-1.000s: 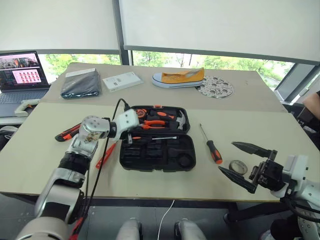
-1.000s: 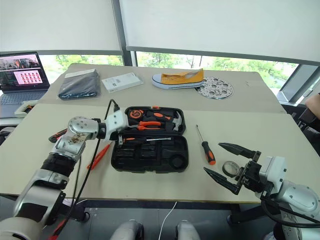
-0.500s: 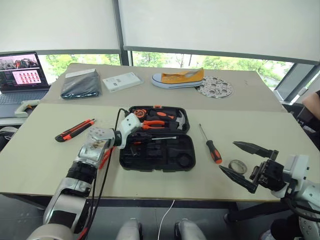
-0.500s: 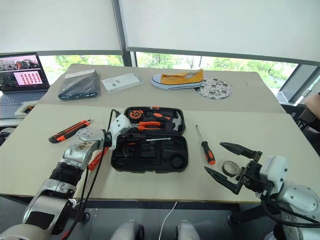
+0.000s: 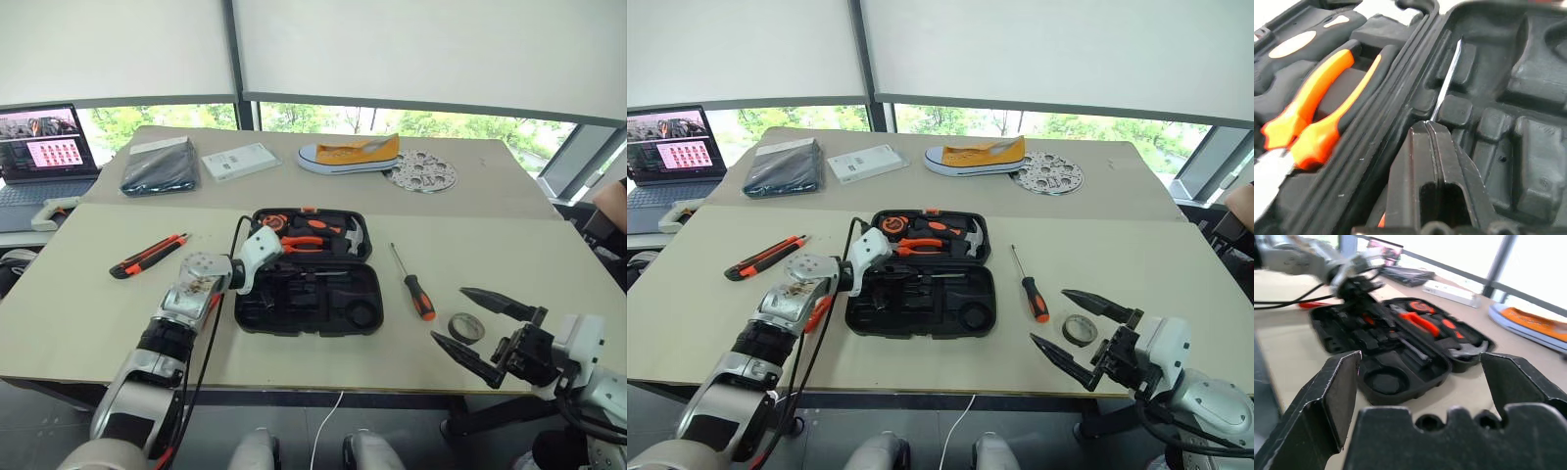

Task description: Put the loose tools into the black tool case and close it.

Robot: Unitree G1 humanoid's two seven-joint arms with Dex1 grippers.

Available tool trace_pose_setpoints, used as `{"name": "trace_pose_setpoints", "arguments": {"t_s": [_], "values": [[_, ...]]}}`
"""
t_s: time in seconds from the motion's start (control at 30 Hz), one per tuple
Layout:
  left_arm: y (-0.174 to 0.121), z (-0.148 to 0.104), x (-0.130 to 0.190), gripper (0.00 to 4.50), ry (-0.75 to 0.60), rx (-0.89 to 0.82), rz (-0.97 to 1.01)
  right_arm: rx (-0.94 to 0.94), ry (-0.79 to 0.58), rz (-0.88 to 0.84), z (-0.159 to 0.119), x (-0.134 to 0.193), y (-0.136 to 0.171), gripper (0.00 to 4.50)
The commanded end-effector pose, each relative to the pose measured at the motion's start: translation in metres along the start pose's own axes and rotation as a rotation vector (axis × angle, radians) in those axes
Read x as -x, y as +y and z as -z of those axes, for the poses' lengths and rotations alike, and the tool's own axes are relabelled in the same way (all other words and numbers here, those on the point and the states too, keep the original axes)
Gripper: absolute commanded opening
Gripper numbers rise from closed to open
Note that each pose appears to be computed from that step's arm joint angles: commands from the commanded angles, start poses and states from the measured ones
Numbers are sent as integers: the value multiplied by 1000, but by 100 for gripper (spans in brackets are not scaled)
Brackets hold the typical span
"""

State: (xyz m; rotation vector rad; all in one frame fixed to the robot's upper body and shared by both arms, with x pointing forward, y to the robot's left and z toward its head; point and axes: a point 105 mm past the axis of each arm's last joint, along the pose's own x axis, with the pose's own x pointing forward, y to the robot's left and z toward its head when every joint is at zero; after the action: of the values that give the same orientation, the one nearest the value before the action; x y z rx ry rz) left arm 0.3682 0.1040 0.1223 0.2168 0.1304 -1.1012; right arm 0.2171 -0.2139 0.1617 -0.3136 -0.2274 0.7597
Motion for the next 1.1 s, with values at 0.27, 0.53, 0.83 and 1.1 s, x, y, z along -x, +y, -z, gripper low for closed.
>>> {"name": "trace_pose_setpoints", "arguments": {"t_s": [0.27,0.53,0.83,1.1], "values": [[-24,-41,110,419,-309,-129,140,29,444,447,56,84,-29,450],[-58,-4,140,448,-274,-189,167,-88,516,341,68,77,-12,450],[-62,-10,132,448,-310,-183,199,-244,597,165,51,-29,-22,450],[-67,-15,128,448,-306,-168,208,-317,730,233,73,-70,-41,450]]}}
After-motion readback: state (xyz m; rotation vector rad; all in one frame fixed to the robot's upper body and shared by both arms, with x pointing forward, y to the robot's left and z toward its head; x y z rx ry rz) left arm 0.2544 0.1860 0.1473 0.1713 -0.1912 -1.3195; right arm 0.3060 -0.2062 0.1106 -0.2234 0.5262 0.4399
